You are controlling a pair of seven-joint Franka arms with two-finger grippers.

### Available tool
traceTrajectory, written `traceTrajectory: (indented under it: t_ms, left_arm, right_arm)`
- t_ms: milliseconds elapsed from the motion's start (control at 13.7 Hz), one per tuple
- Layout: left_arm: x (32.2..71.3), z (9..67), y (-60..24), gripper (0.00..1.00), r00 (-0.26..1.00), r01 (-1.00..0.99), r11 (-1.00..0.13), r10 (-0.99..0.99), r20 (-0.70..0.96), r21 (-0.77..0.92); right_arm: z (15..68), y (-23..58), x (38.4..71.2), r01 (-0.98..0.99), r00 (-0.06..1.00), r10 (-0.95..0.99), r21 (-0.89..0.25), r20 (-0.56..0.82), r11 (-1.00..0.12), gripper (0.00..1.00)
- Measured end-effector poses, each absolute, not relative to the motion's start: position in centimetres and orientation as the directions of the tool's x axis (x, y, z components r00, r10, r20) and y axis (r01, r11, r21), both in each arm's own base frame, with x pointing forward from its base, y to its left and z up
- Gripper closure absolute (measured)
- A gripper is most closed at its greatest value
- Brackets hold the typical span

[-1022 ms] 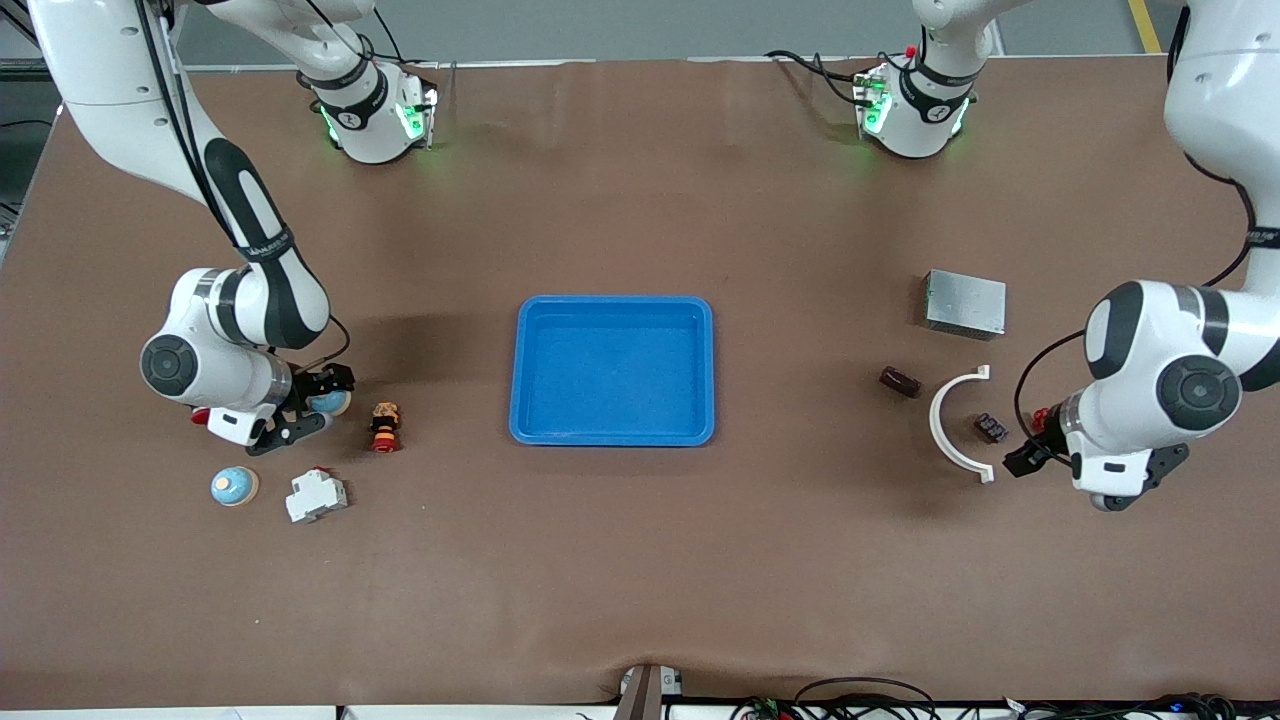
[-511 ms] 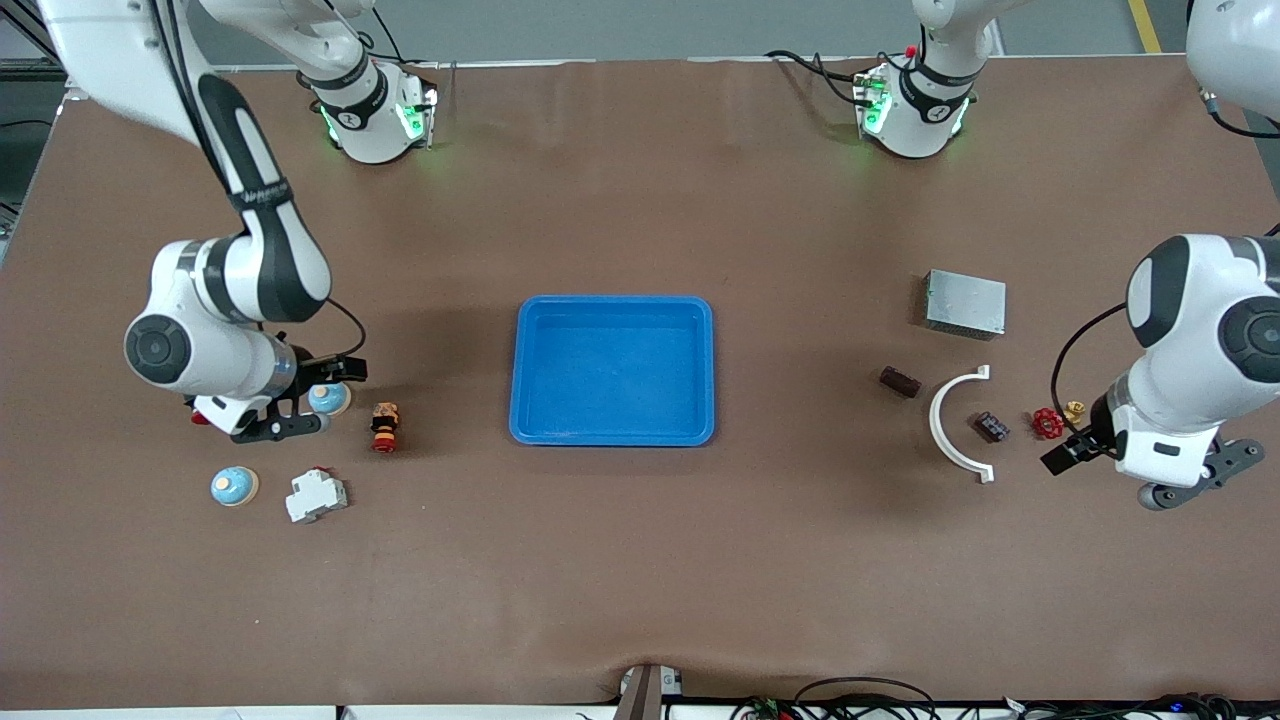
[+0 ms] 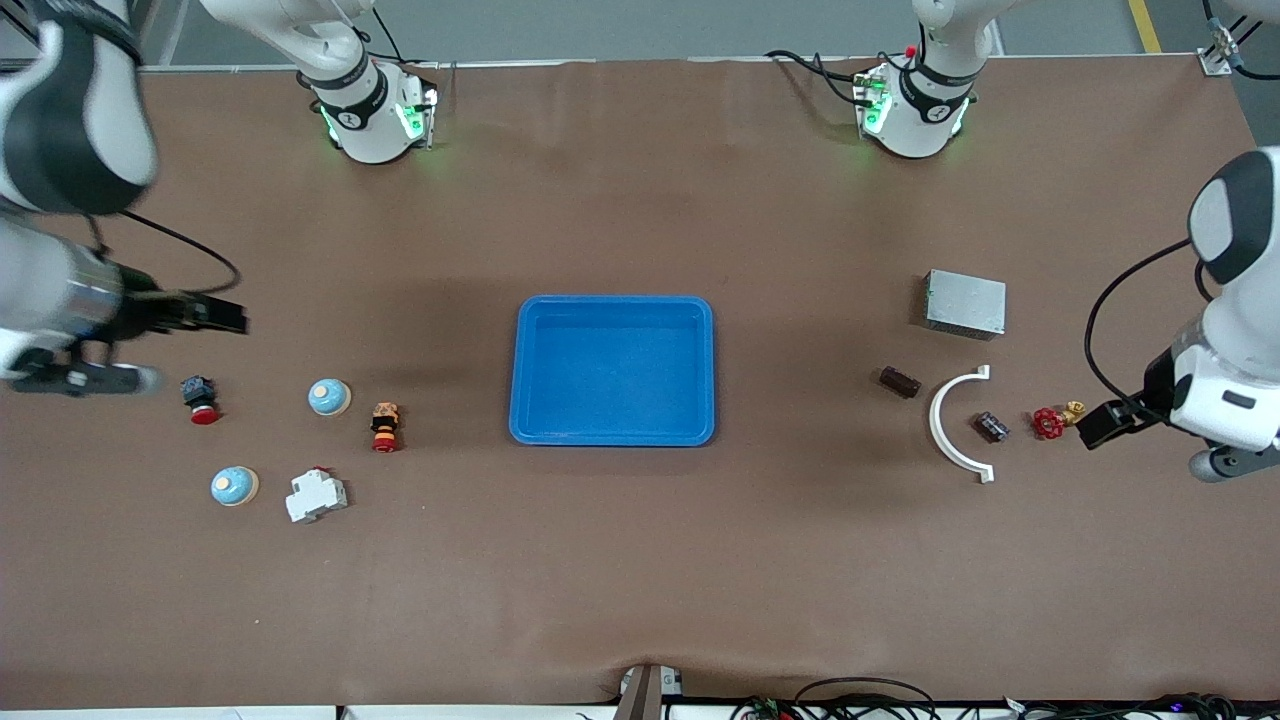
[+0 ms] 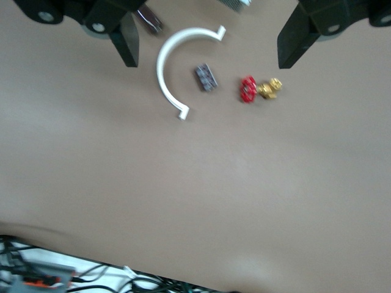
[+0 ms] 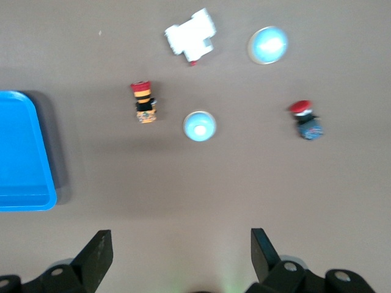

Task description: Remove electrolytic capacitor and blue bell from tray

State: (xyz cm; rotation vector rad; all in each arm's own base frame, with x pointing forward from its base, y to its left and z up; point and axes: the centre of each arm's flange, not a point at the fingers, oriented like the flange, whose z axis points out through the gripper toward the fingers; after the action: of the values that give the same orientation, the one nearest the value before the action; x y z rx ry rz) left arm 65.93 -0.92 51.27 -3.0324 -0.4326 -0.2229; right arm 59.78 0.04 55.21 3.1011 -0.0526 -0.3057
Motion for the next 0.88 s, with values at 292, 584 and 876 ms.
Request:
traceTrajectory:
  t_ms: [292,584,876]
  left_arm:
    - [64.6,56.4,-0.9,0.0,0.968,0.217,-0.974,0.206,0.146,-0.062]
    - [62.1,60.2,-1.7,0.0,0.971,0.206,-0.975,0.194,0.143,-0.078]
    - [60.6,62.0,-1.3,0.0,0.971,0.213,-0.976,0.206,0.121,-0.047]
  right_arm:
    - [57.2,-1.9,60.3,-0.059,0.986,-0.068,0.068,-0.155,-0.996,0.0]
    - [58.2,-3.8,60.4,-0.093,0.986,-0.101,0.068,-0.133,-0.993,0.0]
    - [59.1,-3.8,60.5,-0.093,0.989,-0.1,0.067,-0.113,-0.993,0.0]
